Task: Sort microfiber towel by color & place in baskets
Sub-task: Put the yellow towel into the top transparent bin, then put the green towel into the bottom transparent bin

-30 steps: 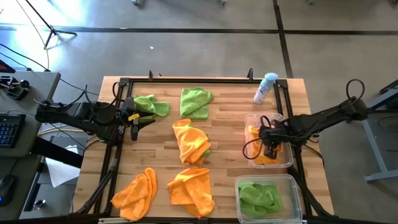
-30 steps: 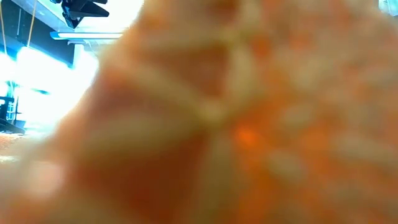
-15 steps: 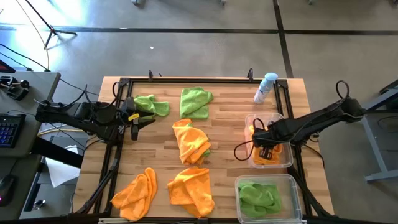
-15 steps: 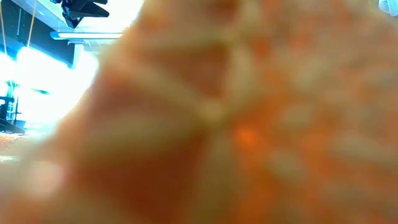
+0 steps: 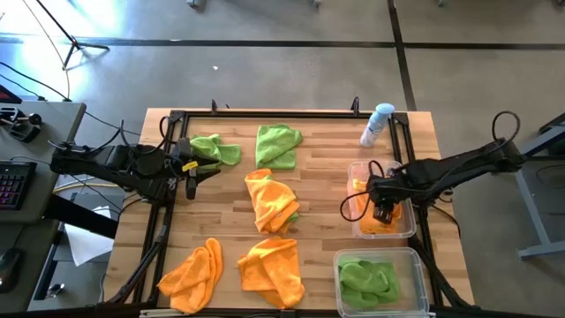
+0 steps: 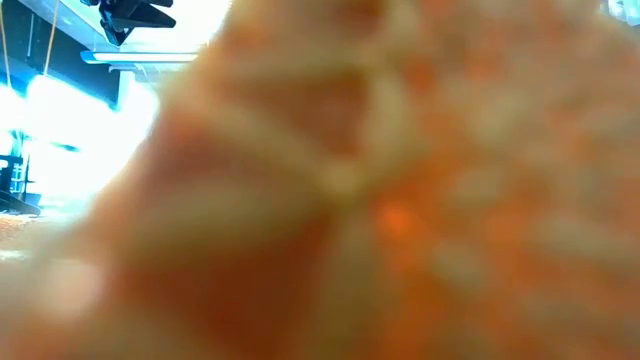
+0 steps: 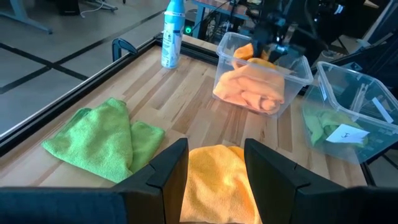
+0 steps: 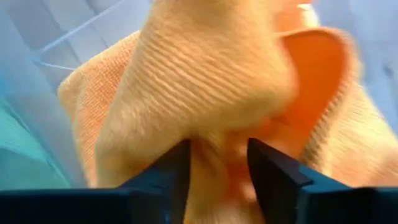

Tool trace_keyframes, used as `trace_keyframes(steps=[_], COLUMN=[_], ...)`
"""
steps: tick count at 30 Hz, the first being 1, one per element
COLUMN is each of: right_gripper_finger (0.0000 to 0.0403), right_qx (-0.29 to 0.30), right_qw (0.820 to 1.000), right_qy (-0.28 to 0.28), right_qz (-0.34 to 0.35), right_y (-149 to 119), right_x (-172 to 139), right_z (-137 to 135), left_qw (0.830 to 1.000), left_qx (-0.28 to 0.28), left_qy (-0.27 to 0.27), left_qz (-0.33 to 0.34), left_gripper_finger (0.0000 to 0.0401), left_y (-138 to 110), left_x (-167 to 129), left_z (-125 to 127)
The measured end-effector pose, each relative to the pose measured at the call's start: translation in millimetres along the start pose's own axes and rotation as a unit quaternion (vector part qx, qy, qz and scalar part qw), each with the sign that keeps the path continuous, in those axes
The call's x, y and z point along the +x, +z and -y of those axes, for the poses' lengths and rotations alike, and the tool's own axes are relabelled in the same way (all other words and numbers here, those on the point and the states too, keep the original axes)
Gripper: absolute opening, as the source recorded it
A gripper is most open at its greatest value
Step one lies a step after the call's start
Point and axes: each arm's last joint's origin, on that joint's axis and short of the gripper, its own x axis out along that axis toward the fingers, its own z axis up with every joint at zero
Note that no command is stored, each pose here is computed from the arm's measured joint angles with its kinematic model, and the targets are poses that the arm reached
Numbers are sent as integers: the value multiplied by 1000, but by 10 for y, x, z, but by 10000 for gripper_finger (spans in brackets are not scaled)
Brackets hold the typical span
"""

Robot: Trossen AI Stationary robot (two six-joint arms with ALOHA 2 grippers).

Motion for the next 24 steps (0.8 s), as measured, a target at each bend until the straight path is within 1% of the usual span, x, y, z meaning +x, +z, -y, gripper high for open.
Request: trace_keyframes(steps=[3, 6, 10, 13, 15, 19, 24], right_gripper_finger=[184, 201, 203, 203, 204, 204, 204], right_qx=[14, 19, 31, 61, 82, 108, 106], right_qw=[1000, 999, 998, 993, 989, 980, 969], right_qy=[-8, -1, 23, 39, 39, 26, 40], right_qz=[11, 27, 56, 91, 120, 165, 222], right_y=[-37, -65, -92, -94, -84, -54, 46], right_x=[-187, -380, -647, -818, -906, -993, -966], right_z=[44, 77, 108, 124, 135, 146, 86], left_qw=[1000, 1000, 1000, 1000, 1000, 1000, 1000], left_qx=[0, 0, 0, 1, 2, 7, 18], left_qy=[0, 0, 0, 0, 0, 0, 0], left_qz=[0, 0, 0, 0, 0, 0, -1], left_gripper_finger=[145, 145, 145, 145, 145, 145, 145], left_y=[0, 0, 0, 0, 0, 0, -1], left_x=[0, 0, 0, 0, -1, 0, 2], left_z=[0, 0, 0, 0, 0, 0, 1])
